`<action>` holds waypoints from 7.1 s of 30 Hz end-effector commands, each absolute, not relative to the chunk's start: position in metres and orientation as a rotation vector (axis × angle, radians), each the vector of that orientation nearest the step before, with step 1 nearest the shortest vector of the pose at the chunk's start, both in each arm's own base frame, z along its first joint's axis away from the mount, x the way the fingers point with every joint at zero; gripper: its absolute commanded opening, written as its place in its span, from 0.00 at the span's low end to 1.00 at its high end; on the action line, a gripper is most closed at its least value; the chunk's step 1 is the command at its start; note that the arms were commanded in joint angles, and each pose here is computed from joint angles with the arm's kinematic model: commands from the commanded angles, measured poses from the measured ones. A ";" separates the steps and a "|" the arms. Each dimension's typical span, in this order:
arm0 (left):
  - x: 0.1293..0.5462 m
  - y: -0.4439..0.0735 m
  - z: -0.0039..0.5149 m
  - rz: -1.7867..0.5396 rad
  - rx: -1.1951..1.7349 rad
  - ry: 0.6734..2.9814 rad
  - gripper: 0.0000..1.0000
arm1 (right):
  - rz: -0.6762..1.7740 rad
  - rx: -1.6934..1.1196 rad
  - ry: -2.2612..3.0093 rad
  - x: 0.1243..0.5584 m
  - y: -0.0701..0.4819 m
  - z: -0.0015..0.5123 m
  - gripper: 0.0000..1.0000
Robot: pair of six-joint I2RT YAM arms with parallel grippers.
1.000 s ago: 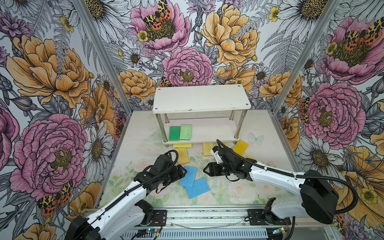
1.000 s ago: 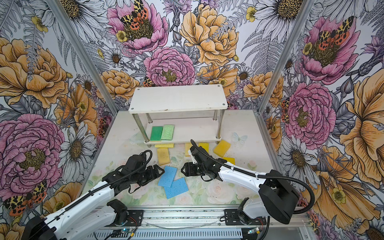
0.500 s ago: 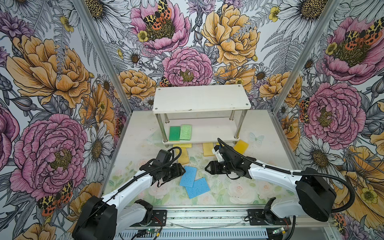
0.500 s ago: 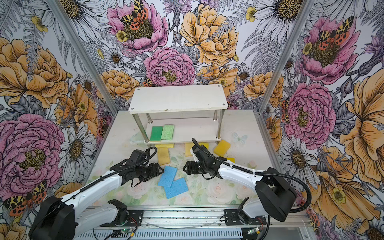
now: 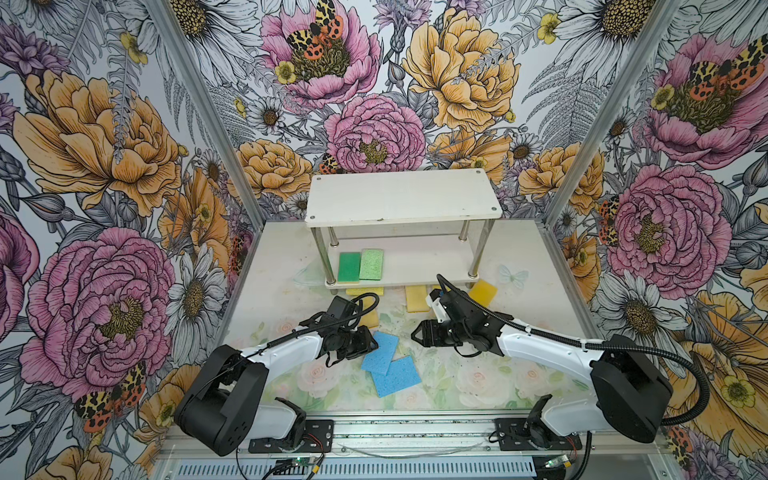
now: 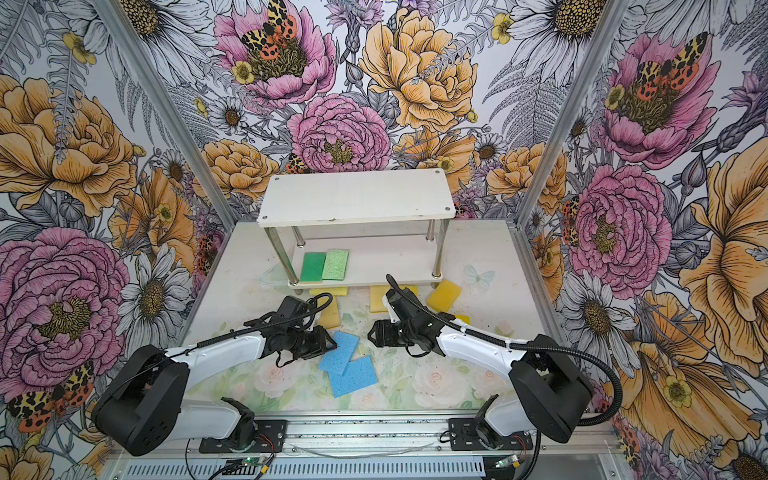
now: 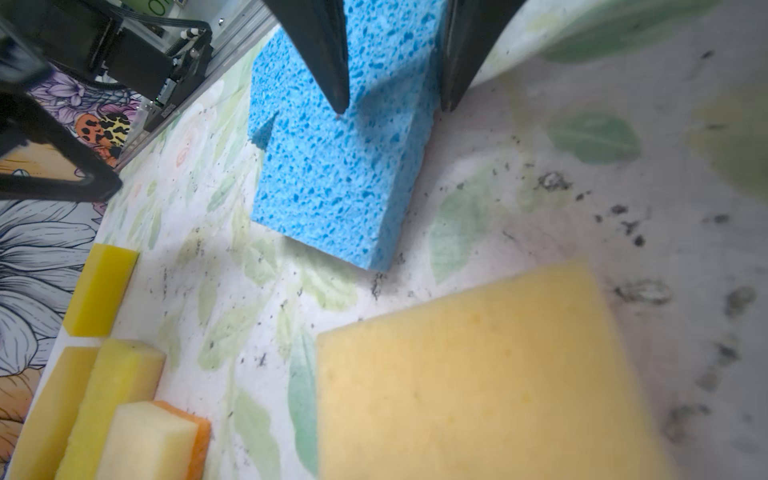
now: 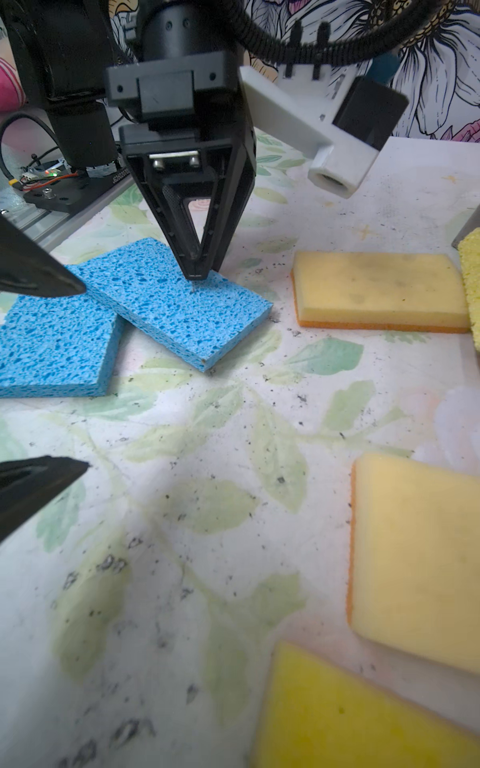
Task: Place and organize the cleaning sponges onto the shelf
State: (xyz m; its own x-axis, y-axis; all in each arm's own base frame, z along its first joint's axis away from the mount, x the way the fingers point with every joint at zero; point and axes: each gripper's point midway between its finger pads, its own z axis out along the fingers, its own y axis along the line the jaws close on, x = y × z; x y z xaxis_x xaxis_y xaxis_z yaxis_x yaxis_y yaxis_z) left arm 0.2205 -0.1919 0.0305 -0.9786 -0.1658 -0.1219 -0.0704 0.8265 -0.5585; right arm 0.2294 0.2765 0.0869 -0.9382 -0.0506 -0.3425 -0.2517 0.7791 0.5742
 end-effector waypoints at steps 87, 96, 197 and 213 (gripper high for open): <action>0.226 -0.125 0.187 -1.175 -0.616 2.105 0.83 | 1.216 0.127 2.204 0.377 0.309 0.171 0.02; 0.225 -0.121 0.181 -1.201 -0.626 2.116 0.85 | 1.190 0.139 2.265 0.412 0.316 0.139 0.02; 0.217 -0.149 0.131 -1.137 -0.569 2.269 0.98 | 0.583 -0.224 2.387 0.390 0.311 0.111 0.64; 0.220 -0.207 0.113 -1.143 -0.281 2.445 0.99 | 1.260 -0.079 2.728 0.198 0.299 0.110 0.64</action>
